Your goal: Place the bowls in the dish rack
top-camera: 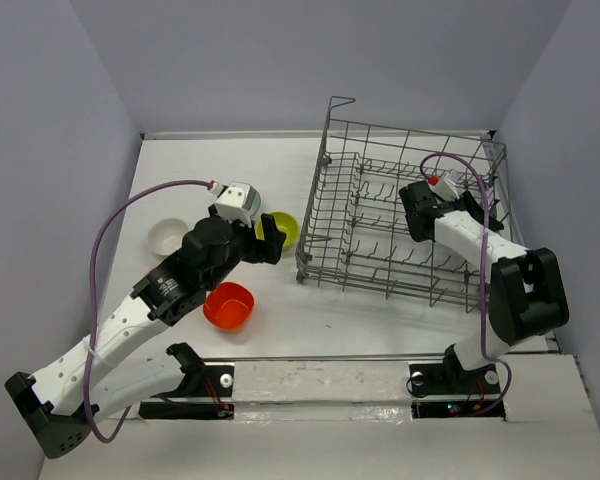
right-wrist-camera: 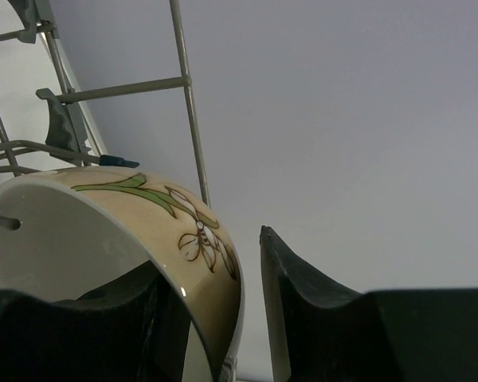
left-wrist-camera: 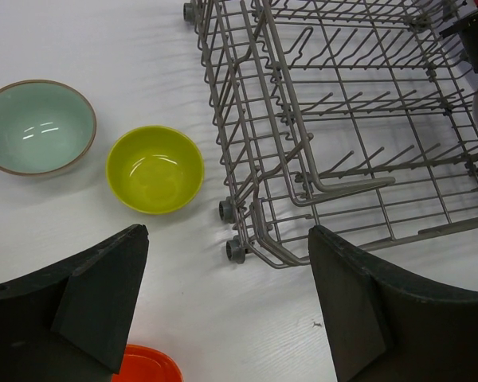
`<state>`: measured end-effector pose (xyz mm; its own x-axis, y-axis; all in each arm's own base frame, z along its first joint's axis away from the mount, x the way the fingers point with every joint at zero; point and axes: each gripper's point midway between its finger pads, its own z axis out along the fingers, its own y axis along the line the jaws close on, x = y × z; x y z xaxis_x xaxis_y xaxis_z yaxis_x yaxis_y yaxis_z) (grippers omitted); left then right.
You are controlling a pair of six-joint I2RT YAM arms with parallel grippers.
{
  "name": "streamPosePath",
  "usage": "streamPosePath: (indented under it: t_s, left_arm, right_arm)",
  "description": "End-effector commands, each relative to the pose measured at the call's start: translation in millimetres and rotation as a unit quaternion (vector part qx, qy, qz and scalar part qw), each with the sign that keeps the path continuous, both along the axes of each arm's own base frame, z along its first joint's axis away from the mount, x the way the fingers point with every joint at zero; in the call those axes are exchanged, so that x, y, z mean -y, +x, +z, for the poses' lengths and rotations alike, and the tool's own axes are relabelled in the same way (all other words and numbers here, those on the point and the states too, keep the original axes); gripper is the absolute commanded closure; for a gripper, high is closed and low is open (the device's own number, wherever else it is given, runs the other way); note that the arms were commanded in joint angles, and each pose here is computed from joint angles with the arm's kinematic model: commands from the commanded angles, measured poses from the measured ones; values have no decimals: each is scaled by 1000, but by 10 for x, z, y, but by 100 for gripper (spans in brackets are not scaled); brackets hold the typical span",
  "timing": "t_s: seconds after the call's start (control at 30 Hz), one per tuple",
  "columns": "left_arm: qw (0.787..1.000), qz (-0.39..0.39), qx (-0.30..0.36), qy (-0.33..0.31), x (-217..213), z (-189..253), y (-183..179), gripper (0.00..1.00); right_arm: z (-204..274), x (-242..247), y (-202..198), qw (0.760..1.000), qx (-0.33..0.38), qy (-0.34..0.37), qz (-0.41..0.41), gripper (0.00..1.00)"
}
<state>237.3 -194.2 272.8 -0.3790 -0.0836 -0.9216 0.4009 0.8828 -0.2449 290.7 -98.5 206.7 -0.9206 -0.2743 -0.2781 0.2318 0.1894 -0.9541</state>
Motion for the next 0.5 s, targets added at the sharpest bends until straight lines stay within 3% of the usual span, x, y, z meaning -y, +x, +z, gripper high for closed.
streamPosePath:
  t_s: [0.0, 0.47]
  left_arm:
    - [1000, -2, 17, -10, 17, 94, 31, 10]
    - [1000, -2, 16, -8, 13, 82, 37, 10]
  right_arm:
    - [340, -19, -69, 994, 64, -84, -34, 57]
    - [169, -53, -17, 996, 35, -79, -21, 52]
